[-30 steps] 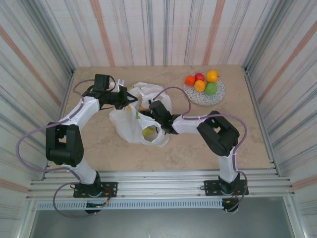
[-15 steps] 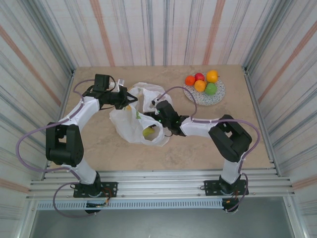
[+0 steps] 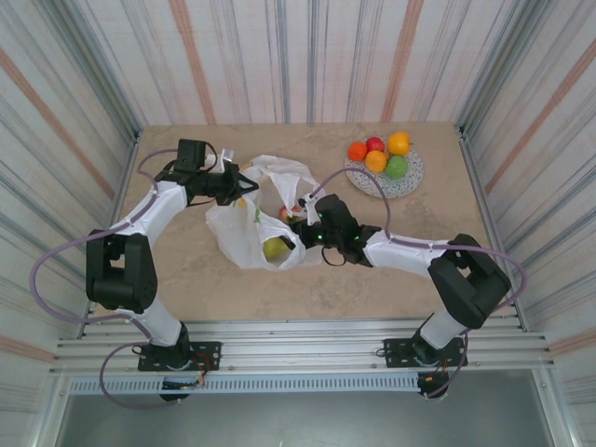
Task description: Place the fruits into the plastic bag
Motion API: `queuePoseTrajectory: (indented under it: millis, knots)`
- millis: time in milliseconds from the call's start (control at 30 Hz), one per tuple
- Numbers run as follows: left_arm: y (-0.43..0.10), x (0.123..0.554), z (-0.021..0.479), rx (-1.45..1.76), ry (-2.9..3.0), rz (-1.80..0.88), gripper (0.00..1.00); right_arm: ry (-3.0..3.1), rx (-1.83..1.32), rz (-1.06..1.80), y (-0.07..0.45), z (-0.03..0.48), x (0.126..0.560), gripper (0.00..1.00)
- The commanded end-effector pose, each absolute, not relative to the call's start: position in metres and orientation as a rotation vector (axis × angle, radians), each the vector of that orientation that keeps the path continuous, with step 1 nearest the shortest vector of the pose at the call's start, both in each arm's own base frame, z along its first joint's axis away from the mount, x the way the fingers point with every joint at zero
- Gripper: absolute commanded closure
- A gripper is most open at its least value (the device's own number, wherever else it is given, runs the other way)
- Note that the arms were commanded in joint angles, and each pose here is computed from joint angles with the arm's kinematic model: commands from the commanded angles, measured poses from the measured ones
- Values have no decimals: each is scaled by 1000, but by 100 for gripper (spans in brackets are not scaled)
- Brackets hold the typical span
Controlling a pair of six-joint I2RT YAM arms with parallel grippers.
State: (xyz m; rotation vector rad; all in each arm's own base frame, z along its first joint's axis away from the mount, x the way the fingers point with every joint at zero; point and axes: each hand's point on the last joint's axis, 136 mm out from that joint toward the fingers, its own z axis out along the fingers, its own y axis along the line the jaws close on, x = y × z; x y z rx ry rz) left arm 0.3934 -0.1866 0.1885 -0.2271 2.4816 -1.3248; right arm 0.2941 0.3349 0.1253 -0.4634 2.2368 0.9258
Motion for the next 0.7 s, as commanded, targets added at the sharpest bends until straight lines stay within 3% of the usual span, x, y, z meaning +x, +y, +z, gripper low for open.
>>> queuePoseTrajectory:
  millis: [0,433,667]
  knots:
    - [-184,388,197,-216,2461,-1341,100,2248,-563,938,325,127,278,23]
    - [-182,389,197,-219,2462,-1329,100,2335,-725,919,281,129,245,27]
    - [-182,389,196,-222,2465,-1328,100,2259,-654,893,250,166,250,27]
